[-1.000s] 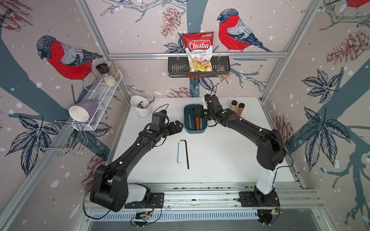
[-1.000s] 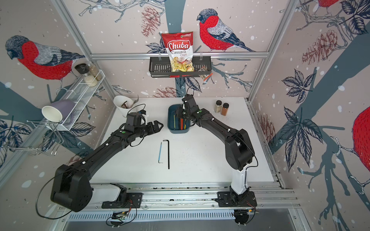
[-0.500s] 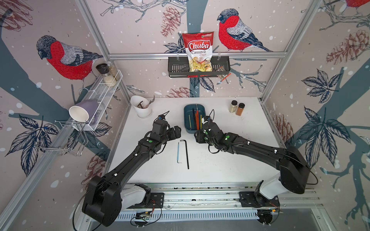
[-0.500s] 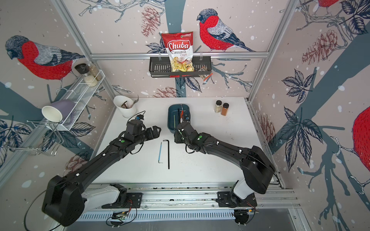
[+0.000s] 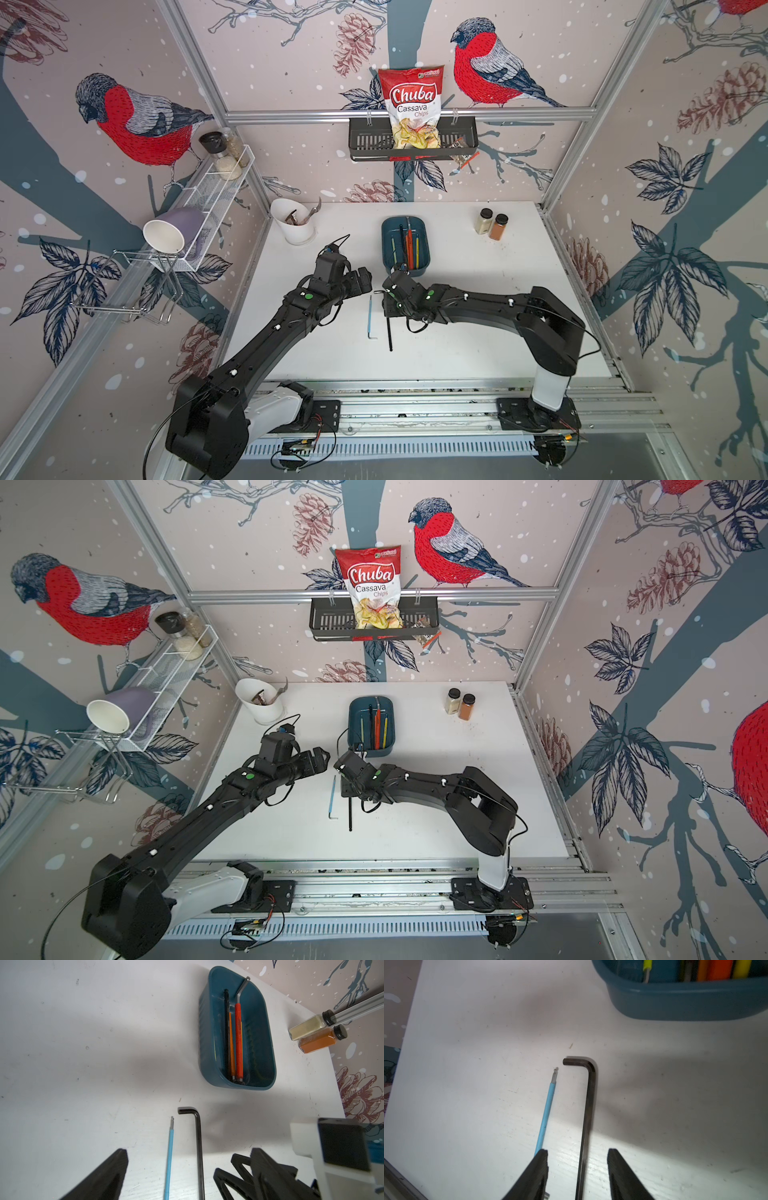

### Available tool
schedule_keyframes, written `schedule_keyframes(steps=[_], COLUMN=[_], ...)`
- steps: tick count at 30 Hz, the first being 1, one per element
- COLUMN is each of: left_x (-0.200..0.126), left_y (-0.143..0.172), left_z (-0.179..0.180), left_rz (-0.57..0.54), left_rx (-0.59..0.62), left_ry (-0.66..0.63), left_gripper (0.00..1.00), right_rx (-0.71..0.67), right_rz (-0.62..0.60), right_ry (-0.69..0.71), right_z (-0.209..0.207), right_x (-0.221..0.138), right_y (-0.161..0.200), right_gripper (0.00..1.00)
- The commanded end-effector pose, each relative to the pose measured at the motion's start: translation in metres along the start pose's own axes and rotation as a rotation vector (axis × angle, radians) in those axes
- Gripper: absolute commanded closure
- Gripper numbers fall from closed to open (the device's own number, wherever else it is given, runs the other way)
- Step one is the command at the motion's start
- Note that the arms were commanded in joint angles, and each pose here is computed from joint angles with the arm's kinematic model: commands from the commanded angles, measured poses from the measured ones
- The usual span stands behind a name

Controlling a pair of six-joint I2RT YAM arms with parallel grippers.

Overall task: Put the hex key on the desktop into the storage box
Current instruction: Pick up the Allen key from the center of the board.

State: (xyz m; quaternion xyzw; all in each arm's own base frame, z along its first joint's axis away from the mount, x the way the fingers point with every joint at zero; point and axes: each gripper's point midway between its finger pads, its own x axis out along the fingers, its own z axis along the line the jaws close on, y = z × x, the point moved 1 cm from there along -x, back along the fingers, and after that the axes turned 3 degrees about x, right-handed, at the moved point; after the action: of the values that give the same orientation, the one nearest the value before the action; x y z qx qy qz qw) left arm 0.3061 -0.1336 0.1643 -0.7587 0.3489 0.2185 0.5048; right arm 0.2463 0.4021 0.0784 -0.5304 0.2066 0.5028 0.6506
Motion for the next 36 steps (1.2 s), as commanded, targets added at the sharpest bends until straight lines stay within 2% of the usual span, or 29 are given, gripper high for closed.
schedule_keyframes(steps=[1, 5, 11, 20, 26, 30, 33, 36], left_x=[-0.005, -0.011, -0.009, -0.012, -0.017, -0.022, -0.022, -0.02], left_y=[0.003, -0.003, 0.003, -0.006, -0.016, -0.019, -0.019, -0.02], left_z=[0.007, 0.029, 0.051, 0.071, 0.076, 0.083, 0.08, 0.078], left_rz=[0.016, 0.013, 0.071, 0.031, 0.007, -0.018, -0.026, -0.023], left_rx=[-0.025, -0.048, -0.065, -0.067, -0.075, -0.079, -0.086, -0.084], left_ry=[-0.018, -0.052, -0.087, -0.157, -0.174, -0.195, -0.173, -0.158], left_gripper=[0.04, 0.04, 0.04, 0.04, 0.04, 0.04, 0.04, 0.04], right_rx=[-0.015, -0.021, -0.029, -0.081, -0.088, -0.087, -0.074, -0.057], right_rz=[0.061, 0.107, 0.159, 0.224, 0.278, 0.302, 0.29, 0.257], right_ry=[0.036, 0.078, 0.139, 0.237, 0.271, 0.272, 0.25, 0.217], right_z=[0.001, -0.006, -0.015, -0.022, -0.033, -0.036, -0.031, -0.024], right_x=[0.008, 0.019, 0.027, 0.042, 0.055, 0.062, 0.061, 0.056], right_y=[0.015, 0.026, 0.04, 0.059, 0.082, 0.089, 0.086, 0.078], right_gripper=[0.48, 0.49, 0.5, 0.56, 0.67, 0.84, 0.95, 1.0])
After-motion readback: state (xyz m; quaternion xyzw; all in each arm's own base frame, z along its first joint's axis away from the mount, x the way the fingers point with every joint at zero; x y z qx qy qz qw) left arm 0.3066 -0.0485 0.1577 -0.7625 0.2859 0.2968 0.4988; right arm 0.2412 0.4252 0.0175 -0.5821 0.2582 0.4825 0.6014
